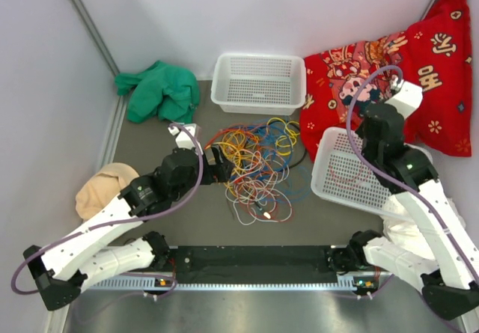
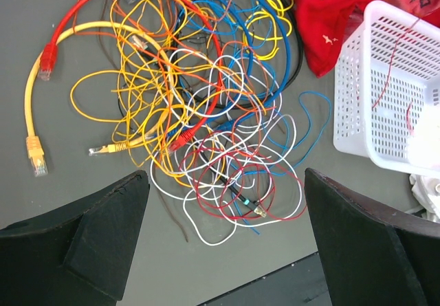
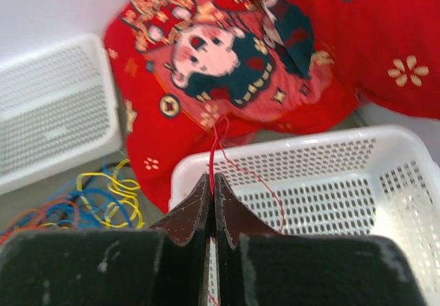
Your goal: Untangle the cables
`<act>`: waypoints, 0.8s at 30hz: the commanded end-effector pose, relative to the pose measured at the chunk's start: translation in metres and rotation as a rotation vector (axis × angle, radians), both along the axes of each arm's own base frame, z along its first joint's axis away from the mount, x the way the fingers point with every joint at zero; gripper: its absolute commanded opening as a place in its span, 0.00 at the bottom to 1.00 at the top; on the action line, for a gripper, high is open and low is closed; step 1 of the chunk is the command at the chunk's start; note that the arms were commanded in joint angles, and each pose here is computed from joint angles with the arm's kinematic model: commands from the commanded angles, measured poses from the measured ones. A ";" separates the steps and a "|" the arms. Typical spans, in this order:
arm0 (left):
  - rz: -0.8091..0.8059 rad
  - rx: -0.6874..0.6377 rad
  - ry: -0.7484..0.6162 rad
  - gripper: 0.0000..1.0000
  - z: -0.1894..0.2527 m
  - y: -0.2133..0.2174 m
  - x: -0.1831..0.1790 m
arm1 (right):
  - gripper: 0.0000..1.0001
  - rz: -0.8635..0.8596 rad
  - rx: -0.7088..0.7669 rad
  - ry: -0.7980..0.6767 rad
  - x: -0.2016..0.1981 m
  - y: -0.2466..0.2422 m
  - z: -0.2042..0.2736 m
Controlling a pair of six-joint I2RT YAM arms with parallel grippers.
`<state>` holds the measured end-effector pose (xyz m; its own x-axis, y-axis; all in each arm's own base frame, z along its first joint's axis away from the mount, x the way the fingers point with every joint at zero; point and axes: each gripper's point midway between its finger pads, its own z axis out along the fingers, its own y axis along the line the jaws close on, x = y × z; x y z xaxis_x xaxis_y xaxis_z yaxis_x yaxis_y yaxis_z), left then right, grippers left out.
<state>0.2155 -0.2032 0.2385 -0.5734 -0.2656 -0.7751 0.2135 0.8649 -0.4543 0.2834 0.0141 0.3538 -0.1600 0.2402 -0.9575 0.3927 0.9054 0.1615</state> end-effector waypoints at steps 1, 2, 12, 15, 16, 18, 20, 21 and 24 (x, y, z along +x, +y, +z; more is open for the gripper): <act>0.002 -0.045 -0.017 0.99 0.005 -0.001 -0.001 | 0.00 -0.104 0.092 0.017 0.000 -0.019 -0.034; 0.006 -0.047 -0.014 0.99 0.004 -0.001 -0.002 | 0.00 -0.117 0.094 0.049 -0.001 -0.022 -0.050; 0.029 -0.030 -0.007 0.99 -0.003 0.008 -0.004 | 0.66 -0.134 0.190 0.169 -0.003 -0.023 -0.108; 0.034 -0.028 -0.015 0.99 -0.002 0.008 -0.002 | 0.87 -0.063 0.208 0.113 -0.002 -0.014 -0.094; 0.037 -0.027 -0.016 0.99 -0.003 0.009 -0.002 | 0.90 -0.045 0.207 0.084 -0.003 -0.013 -0.085; 0.037 -0.032 -0.020 0.99 -0.001 0.006 0.000 | 0.93 0.011 0.219 0.066 -0.002 -0.003 -0.073; 0.037 -0.031 -0.019 0.99 -0.002 0.004 0.002 | 0.93 0.115 0.220 0.050 0.002 0.015 -0.061; 0.039 -0.034 -0.019 0.99 -0.002 0.003 0.003 | 0.93 0.245 0.248 0.061 0.002 0.041 -0.059; 0.057 -0.030 -0.018 0.99 -0.004 0.002 0.007 | 0.91 0.562 0.244 0.082 -0.004 0.110 -0.057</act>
<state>0.2136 -0.1964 0.2294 -0.5717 -0.2817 -0.7706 0.1871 0.8698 -0.4567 0.2798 0.0364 0.2640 -0.3309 0.4001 -0.8547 0.2992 0.9034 0.3070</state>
